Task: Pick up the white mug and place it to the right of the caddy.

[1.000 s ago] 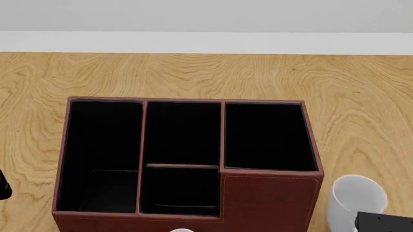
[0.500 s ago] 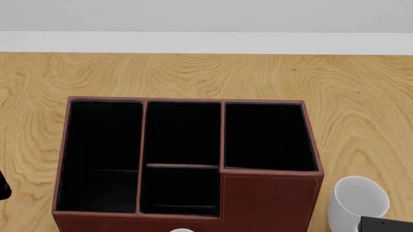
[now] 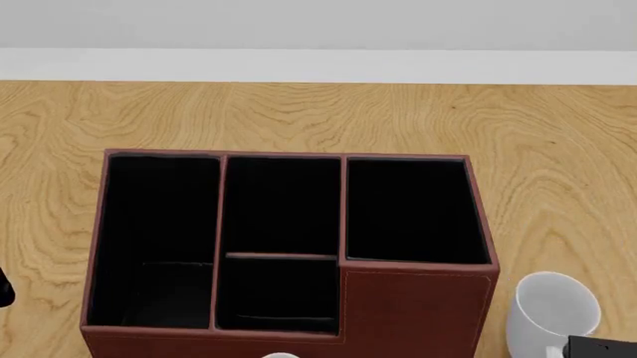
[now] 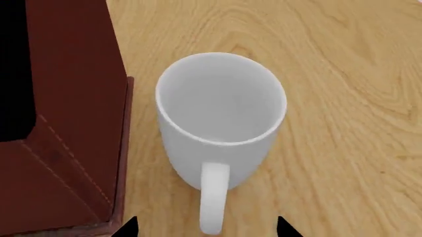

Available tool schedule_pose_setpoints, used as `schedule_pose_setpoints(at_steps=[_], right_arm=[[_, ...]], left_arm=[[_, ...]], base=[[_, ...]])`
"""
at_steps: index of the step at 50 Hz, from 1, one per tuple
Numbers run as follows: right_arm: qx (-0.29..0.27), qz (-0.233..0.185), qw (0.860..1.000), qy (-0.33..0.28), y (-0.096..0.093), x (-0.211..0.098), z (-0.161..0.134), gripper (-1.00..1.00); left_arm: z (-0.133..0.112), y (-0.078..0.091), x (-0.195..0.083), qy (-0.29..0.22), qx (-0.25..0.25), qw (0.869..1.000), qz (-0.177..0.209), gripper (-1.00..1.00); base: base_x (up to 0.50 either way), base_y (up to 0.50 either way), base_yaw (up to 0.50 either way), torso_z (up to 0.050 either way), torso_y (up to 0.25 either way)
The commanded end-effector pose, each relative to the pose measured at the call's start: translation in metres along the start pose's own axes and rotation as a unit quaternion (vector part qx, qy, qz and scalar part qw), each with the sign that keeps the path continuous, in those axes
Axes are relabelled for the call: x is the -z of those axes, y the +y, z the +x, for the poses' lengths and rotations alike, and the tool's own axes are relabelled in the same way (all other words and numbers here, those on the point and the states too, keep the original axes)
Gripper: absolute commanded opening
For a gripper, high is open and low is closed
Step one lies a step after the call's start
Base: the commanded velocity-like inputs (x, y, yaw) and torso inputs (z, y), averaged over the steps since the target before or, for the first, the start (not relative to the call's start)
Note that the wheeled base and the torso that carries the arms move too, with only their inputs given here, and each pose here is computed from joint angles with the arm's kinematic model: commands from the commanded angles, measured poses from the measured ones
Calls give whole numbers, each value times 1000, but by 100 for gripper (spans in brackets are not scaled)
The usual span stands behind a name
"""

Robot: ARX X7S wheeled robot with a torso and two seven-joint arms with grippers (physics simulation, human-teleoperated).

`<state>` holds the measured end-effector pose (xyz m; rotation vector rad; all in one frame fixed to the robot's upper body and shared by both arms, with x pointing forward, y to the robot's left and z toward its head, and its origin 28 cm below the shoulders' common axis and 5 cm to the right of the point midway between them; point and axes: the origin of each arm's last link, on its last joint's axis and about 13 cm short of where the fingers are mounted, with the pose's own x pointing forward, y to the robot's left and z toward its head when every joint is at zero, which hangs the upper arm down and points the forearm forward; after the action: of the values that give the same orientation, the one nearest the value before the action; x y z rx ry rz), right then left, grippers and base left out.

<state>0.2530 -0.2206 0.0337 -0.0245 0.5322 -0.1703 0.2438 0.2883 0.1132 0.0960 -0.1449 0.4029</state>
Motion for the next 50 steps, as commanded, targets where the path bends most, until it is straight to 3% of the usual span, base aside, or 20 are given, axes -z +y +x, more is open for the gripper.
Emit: schedule_pose_setpoints(at_steps=[1, 50], right_arm=[[0, -4, 1000, -14, -2, -3, -16, 100], [-7, -8, 996, -85, -2, -4, -76, 100]], left_arm=[[0, 0, 0, 0, 1, 1000, -2, 100], [-2, 0, -1, -2, 4, 1000, -2, 100]], base=[[0, 0, 0, 0, 0], [0, 0, 0, 0, 0]])
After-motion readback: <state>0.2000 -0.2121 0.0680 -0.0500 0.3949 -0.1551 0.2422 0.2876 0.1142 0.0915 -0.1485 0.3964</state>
